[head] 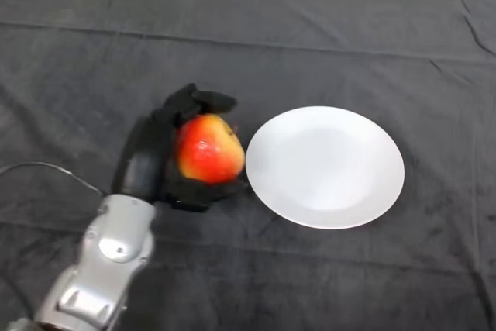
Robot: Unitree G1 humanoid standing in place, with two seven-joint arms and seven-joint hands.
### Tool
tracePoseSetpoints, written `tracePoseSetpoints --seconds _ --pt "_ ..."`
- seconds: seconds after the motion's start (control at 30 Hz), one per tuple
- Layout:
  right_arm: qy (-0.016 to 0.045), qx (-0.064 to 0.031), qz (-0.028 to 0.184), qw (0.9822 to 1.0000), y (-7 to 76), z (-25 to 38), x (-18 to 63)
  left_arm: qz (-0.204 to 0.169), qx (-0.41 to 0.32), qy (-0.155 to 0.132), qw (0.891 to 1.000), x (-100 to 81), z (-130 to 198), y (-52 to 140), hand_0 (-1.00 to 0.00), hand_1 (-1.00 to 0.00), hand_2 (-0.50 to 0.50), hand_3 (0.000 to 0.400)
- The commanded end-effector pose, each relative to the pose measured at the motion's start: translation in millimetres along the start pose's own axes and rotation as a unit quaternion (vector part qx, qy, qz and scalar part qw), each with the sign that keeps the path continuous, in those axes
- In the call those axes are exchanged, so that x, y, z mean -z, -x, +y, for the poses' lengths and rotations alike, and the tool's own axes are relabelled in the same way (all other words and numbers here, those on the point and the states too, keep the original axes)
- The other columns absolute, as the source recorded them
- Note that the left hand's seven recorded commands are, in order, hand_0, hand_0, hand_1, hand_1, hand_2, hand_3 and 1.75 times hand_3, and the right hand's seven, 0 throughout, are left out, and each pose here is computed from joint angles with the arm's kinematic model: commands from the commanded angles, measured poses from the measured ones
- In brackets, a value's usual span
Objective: Move the apple to the plate
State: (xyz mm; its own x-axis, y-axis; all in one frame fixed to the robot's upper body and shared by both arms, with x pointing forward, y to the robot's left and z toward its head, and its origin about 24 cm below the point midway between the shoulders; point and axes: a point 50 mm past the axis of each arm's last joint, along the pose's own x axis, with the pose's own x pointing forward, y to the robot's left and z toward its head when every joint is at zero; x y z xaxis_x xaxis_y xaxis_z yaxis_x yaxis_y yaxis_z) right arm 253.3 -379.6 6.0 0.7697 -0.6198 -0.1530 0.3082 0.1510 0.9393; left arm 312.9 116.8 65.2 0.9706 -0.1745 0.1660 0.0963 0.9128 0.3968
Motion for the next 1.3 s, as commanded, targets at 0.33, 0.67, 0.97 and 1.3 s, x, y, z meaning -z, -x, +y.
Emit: tracePoseSetpoints --seconds 0.33,0.67,0.97,1.3 --pt "-0.012 -0.0182 -0.015 0.9997 -4.3 11.3 -3.6 -0.024 0.018 0.02 0.999 -14.9 -23 -26.0 -1.0 -1.0 0.0 0.4" --pt "-0.0134 -0.0184 -0.015 0.9996 -4.4 11.2 -3.8 -0.023 0.042 0.03 0.998 -24.2 -43 -39.4 -1.0 -1.0 0.0 0.4" --pt "-0.0149 -0.0185 -0.015 0.9996 -4.5 11.2 -3.9 -0.023 0.061 0.035 0.997 -30.6 -59 -47.8 -1.0 -1.0 0.0 0.4" --pt "-0.0165 -0.0188 -0.016 0.9996 -4.7 11.1 -4.0 -0.014 0.08 0.04 0.996 -36.5 -71 -55.4 -1.0 -1.0 0.0 0.4"
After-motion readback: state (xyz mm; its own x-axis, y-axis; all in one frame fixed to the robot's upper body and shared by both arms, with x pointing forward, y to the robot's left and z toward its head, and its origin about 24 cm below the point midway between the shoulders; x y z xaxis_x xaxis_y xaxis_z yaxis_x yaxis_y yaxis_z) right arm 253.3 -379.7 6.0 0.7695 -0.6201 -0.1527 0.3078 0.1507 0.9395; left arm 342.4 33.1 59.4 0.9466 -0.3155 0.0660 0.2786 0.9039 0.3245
